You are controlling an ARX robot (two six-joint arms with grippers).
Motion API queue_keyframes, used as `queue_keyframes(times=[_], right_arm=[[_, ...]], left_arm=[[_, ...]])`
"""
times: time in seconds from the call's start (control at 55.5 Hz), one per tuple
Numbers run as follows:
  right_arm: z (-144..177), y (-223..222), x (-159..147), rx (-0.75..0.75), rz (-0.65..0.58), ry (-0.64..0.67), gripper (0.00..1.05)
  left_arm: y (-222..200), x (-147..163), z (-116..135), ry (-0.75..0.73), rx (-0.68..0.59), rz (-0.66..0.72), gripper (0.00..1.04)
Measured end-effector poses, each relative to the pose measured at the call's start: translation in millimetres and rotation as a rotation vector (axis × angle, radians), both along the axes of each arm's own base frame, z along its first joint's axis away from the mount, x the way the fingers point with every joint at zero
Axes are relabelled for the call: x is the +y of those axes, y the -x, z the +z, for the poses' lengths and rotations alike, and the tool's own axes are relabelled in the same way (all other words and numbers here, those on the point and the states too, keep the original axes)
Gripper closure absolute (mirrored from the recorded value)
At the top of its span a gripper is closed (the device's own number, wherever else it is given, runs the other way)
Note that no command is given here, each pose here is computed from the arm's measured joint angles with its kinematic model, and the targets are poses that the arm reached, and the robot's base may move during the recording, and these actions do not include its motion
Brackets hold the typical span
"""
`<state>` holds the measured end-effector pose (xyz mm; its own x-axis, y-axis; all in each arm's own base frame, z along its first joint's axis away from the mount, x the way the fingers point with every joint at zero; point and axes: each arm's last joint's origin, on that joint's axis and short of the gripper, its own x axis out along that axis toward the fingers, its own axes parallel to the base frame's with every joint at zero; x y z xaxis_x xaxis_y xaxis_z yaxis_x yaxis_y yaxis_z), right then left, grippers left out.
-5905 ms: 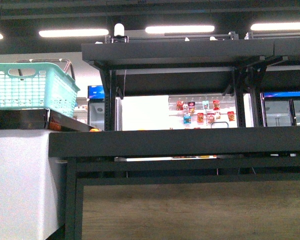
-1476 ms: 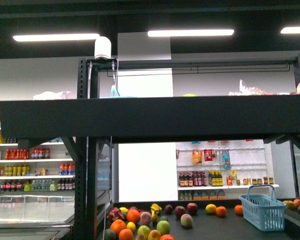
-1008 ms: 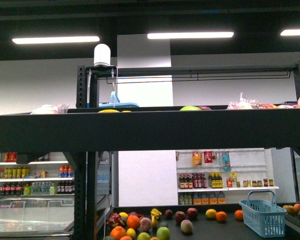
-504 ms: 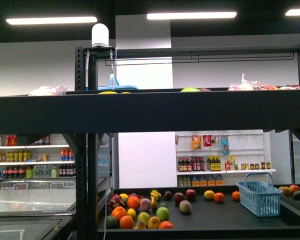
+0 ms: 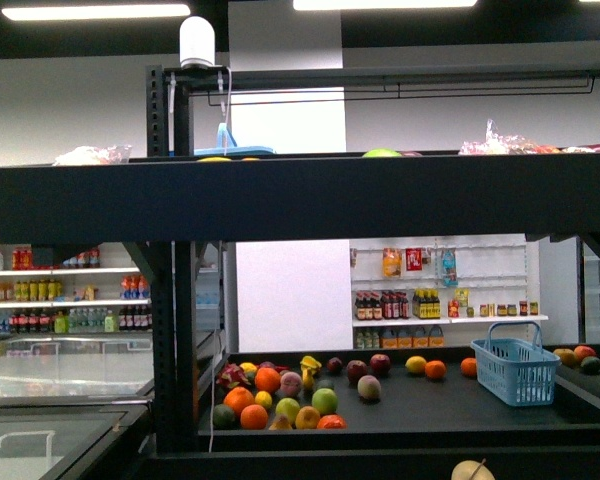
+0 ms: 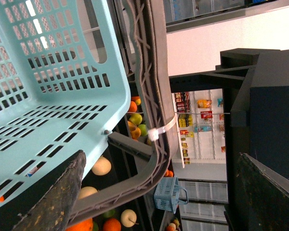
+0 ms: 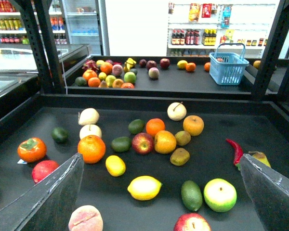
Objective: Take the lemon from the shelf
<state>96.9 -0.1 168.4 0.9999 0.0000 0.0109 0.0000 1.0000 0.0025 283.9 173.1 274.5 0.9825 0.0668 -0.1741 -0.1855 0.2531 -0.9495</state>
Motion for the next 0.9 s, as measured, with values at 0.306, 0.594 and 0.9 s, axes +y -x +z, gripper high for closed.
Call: queue_keyframes(times=[0.306, 0.594, 0.9], right_arm=[[0, 0, 0, 0.0, 0.0, 0.0, 0.07], [0, 0, 0, 0.0, 0.0, 0.0, 0.07], [0, 0, 0, 0.0, 0.0, 0.0, 0.07]], left_arm=[[-49, 14, 3, 0.002, -0.047, -0.023, 0.08], [-75, 16, 7, -0.001, -0.059, -0.029, 0.08], [-80, 19, 0, 0.0, 0.011, -0.003, 0.34]])
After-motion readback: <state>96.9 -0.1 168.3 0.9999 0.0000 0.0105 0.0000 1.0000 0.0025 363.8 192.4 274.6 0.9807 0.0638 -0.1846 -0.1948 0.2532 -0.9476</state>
